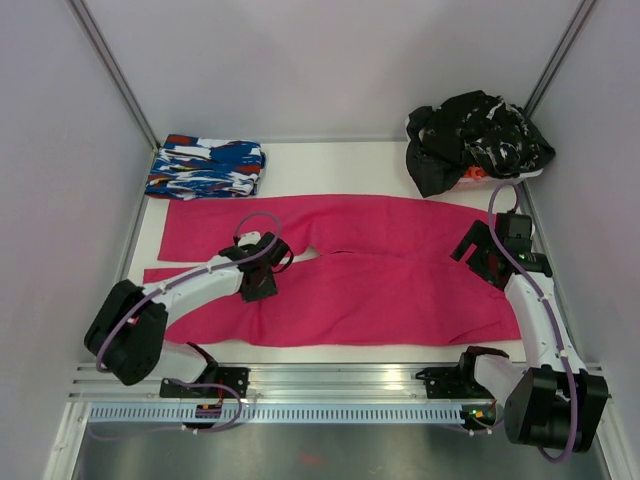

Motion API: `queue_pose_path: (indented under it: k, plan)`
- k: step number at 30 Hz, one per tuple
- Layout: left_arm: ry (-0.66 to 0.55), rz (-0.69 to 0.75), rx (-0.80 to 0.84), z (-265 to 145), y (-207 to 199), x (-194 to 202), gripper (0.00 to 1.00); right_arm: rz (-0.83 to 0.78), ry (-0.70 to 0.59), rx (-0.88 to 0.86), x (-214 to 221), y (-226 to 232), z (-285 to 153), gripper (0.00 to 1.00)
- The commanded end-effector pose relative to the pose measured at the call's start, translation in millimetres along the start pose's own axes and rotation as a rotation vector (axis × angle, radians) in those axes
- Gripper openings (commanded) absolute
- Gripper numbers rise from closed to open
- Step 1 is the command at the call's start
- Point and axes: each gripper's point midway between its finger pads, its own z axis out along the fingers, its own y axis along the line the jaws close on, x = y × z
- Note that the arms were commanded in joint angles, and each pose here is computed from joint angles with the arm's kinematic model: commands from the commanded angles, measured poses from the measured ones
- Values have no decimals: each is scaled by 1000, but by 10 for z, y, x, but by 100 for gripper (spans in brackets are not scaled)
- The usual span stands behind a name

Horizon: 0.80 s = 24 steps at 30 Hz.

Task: Fold and stack the trousers
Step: Flatten the trousers out

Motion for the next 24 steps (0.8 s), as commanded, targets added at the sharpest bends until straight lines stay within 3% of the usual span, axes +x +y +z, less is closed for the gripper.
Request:
queue_pose_path:
  k: [1,2,5,9,14,19,24]
  plan:
    - [-47,64,62,-243,34,-135,52,11,-6,-13,-22,26,39,98]
    - [-53,69,102,-322,-30,-177,70,9,-5,-18,-27,37,42,98]
    - [-104,65,167,-550,-104,-336,91,12,-16,-26,-82,72,46,98]
    - [-154,25,135,-671,-29,-532,96,16,-23,-67,-163,179,52,98]
    - [-83,-147,98,-430,151,-651,96,17,-14,-115,-189,287,99,98]
    - [-176,-330,133,-435,368,-1147,96,6,-15,-136,-220,336,132,98]
    - [-222,-425,136,-400,597,-1519,96,-8,0,-159,-249,409,156,98]
